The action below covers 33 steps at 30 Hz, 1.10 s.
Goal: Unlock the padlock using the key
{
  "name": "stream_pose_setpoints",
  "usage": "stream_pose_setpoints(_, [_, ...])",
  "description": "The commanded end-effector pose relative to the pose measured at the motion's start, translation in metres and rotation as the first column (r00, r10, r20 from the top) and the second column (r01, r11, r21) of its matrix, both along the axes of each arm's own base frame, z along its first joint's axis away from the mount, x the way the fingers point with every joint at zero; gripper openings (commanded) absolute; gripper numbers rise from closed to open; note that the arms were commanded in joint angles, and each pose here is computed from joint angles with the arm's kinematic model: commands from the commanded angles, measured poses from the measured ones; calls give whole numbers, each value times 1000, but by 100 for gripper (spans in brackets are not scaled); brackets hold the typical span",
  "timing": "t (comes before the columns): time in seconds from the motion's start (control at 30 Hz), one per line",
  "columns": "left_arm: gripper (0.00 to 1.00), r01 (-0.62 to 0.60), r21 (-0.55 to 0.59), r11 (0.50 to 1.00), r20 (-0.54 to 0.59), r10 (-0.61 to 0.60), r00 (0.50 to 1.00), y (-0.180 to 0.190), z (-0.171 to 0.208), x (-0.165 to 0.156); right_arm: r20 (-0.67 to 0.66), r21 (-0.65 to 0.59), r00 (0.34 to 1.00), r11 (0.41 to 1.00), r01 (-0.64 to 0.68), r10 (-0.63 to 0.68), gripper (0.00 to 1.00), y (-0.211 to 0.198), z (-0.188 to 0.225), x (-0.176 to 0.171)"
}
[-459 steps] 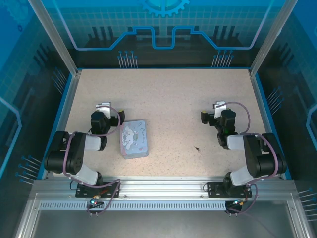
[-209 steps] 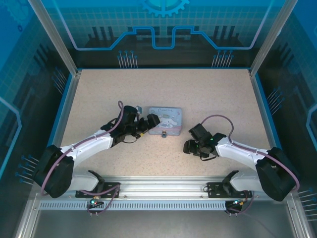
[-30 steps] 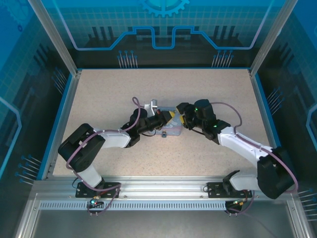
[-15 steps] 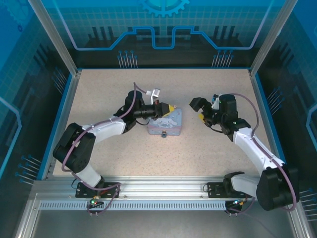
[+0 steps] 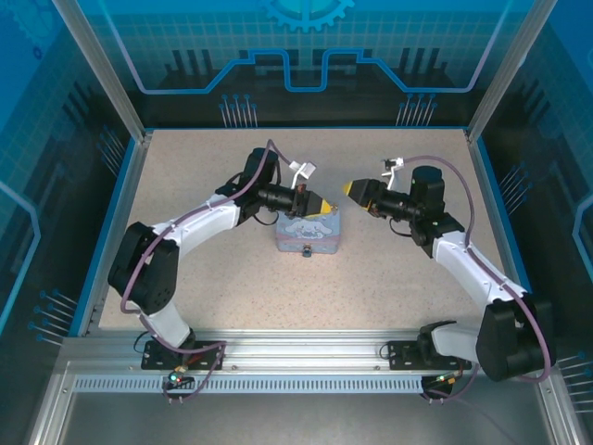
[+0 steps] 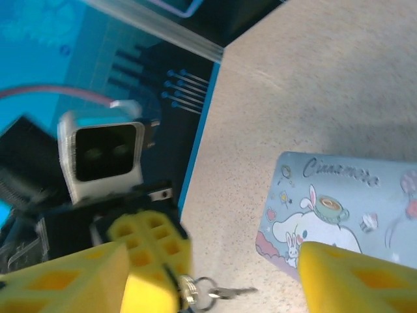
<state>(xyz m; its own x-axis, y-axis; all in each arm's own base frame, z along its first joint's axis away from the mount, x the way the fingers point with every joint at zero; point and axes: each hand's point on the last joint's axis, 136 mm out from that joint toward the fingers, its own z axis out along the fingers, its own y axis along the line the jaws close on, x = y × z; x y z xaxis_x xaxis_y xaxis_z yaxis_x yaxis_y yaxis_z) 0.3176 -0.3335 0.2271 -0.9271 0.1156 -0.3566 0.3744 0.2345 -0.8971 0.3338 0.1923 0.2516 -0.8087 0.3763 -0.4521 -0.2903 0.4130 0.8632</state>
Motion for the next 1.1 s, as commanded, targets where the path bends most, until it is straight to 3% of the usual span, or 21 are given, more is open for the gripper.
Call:
stream_pose_setpoints(0.0, [0, 56, -27, 998, 11, -56, 998, -1, 11, -4, 59, 12, 996, 998, -66, 66, 43, 6, 9, -2])
stream_pose_setpoints(0.8, [0, 51, -35, 998, 14, -50, 999, -6, 15, 6, 36, 14, 982, 982, -186, 185, 25, 29, -15, -25])
stream_pose_setpoints(1.07, [0, 39, -25, 999, 7, -39, 999, -7, 12, 9, 40, 23, 979, 980, -200, 199, 4, 30, -16, -29])
